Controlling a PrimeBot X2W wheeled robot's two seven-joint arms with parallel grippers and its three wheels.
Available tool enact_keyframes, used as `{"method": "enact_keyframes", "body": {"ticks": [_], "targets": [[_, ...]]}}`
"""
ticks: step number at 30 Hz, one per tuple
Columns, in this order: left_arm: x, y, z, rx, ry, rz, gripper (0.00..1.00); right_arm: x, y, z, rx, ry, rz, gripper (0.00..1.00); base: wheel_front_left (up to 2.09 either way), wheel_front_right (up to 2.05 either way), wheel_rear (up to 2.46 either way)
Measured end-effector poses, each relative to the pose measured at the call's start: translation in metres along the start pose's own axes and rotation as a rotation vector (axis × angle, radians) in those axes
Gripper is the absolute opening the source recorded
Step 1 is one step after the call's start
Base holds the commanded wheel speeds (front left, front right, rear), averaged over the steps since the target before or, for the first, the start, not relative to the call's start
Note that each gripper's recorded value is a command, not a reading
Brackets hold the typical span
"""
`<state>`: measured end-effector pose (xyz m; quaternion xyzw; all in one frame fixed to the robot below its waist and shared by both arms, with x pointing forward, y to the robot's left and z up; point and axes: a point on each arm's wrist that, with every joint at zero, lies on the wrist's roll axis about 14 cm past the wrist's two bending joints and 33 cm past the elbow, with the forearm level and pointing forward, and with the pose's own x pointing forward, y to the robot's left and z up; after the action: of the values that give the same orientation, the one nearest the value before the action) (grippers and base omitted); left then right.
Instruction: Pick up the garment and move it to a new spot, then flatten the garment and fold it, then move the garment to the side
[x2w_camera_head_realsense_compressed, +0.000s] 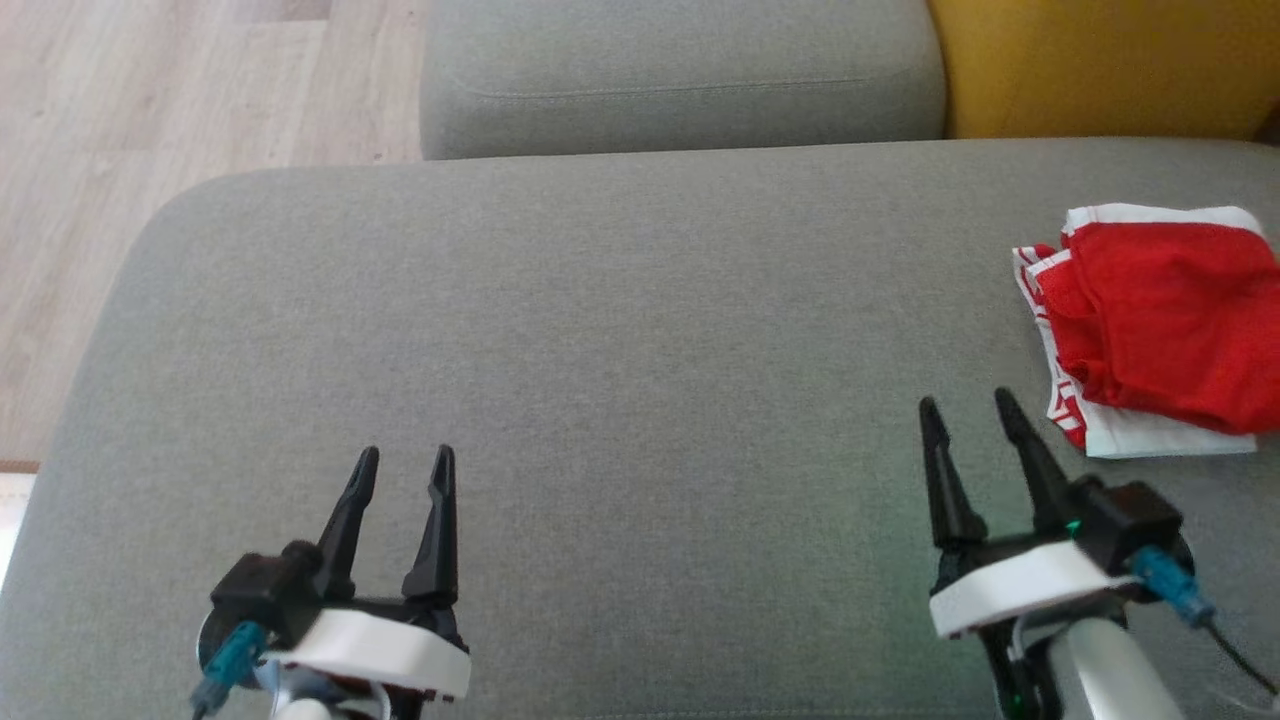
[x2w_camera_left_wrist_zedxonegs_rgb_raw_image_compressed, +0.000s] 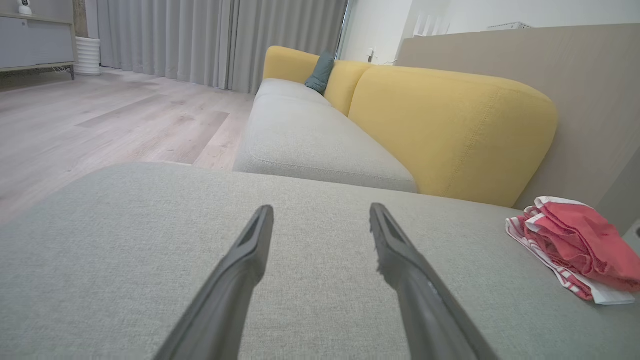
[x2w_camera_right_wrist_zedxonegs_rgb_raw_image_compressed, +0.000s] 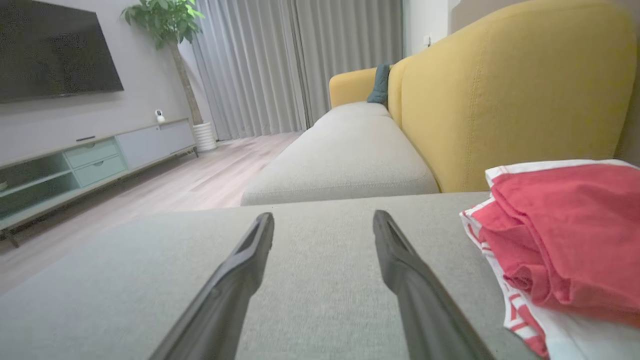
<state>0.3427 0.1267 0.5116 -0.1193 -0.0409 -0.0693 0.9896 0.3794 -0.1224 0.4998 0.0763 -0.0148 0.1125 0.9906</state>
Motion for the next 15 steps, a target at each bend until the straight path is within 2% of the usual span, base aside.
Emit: {"method": "enact_keyframes", "body": {"ticks": [15], "targets": [[0.006,-0.005,0.001,-0.063,-0.005,-0.038,1.00,-0.009,-0.007,0.006,-0.012,-0.024,-0.027,1.00,0.00,0.00,0.00]]}}
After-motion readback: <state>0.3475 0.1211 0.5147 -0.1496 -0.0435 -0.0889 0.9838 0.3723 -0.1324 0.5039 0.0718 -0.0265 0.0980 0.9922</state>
